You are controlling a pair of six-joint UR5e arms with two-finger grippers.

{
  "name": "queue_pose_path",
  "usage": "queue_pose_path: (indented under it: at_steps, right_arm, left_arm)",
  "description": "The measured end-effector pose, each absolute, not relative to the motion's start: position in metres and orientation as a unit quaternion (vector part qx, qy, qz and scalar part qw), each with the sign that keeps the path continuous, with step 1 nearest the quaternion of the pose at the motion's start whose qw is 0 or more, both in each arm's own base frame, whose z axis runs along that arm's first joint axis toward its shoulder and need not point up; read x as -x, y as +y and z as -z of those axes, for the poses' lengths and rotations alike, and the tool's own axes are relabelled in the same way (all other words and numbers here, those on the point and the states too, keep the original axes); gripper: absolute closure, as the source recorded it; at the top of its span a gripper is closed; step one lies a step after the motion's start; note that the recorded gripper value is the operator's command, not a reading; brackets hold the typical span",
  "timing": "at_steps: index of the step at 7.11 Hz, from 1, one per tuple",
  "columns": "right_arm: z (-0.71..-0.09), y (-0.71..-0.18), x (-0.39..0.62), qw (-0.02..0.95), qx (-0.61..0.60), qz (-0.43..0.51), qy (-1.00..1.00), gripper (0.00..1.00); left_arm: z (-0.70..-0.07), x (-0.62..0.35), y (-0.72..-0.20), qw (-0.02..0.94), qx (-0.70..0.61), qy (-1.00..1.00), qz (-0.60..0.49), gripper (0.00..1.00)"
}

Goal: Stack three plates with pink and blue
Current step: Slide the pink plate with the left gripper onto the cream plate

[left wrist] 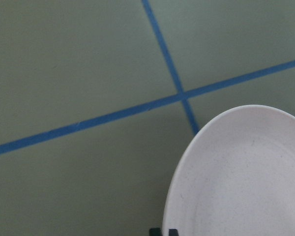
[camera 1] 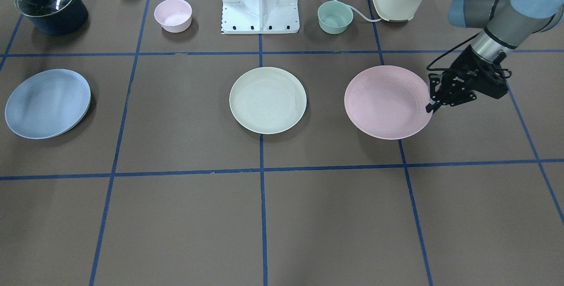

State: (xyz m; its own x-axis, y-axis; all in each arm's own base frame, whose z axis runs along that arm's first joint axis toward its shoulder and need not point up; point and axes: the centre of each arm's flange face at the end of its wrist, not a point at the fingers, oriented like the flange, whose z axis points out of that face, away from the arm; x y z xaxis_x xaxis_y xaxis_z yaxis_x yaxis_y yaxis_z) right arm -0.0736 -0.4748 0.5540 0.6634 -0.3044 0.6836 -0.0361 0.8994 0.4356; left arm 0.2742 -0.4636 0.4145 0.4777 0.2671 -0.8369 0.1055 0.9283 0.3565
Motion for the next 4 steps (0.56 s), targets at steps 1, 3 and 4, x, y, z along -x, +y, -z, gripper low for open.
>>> queue_pose_path:
  at_steps: [1, 3, 4]
  right_arm:
    - [-0.554, -0.475, 0.074, 0.887, -0.211, 0.076, -0.403, 0.00]
    - [-0.554, -0.475, 0.074, 0.887, -0.211, 0.075, -0.403, 0.00]
    - [-0.554, -0.475, 0.074, 0.887, -0.211, 0.075, -0.403, 0.00]
  left_arm:
    - [-0.373, -0.325, -0.458, 0.833, -0.162, 0.527, -0.033, 1.00]
    - [-0.320, -0.423, -0.444, 0.826, -0.137, 0.546, -0.003, 1.00]
    - [-0.306, -0.454, -0.438, 0.825, -0.130, 0.551, 0.004, 1.00]
